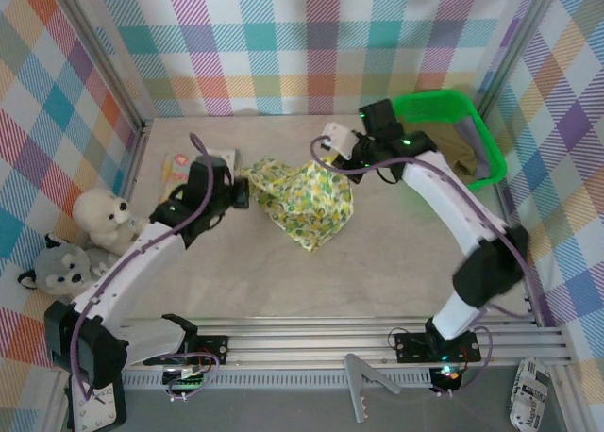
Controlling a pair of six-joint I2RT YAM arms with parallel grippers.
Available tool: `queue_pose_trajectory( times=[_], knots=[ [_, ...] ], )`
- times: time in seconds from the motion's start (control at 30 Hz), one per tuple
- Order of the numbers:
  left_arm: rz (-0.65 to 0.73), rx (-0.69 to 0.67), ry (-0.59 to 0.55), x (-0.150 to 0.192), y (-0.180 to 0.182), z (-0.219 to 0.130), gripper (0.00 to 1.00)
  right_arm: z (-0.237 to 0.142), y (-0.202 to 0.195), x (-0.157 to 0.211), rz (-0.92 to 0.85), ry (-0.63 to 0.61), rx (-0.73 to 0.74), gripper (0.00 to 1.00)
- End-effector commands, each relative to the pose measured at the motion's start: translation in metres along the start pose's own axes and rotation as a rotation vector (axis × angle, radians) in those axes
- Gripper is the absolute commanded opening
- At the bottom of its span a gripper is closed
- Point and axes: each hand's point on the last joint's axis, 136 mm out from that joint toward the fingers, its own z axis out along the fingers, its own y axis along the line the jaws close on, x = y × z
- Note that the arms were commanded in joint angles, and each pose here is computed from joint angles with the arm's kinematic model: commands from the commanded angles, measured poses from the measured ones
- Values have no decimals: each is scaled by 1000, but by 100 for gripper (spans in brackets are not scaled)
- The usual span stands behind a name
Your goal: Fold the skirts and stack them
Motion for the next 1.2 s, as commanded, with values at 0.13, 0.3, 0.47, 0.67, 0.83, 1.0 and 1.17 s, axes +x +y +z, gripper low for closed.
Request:
queue_pose_trajectory(
  times=[0.13, 0.3, 0.47, 0.67, 0.83, 1.0, 1.17],
  knots=[
    [61, 122, -324, -133, -38, -93, 0, -106, -9, -69, 211, -337, 154, 0],
    [121, 312, -410, -174, -77, -156, 0, -174, 14, -100, 185, -513, 114, 0],
    [125, 445, -428, -183, -99, -203, 0, -224, 35, -110, 166, -631, 87, 0],
    [86, 505, -335, -182, -113, -182, 0, -237, 29, -105, 139, -666, 189, 0],
    [16, 453, -89, -151, -114, -83, 0, -171, -7, -57, 201, -437, 286, 0],
    [34, 417, 189, -81, -113, 62, 0, -77, -69, 41, 469, -257, 203, 0],
    [47, 88, 267, -66, -63, 189, 90, 28, -123, 133, 718, 108, 248, 50]
  ],
)
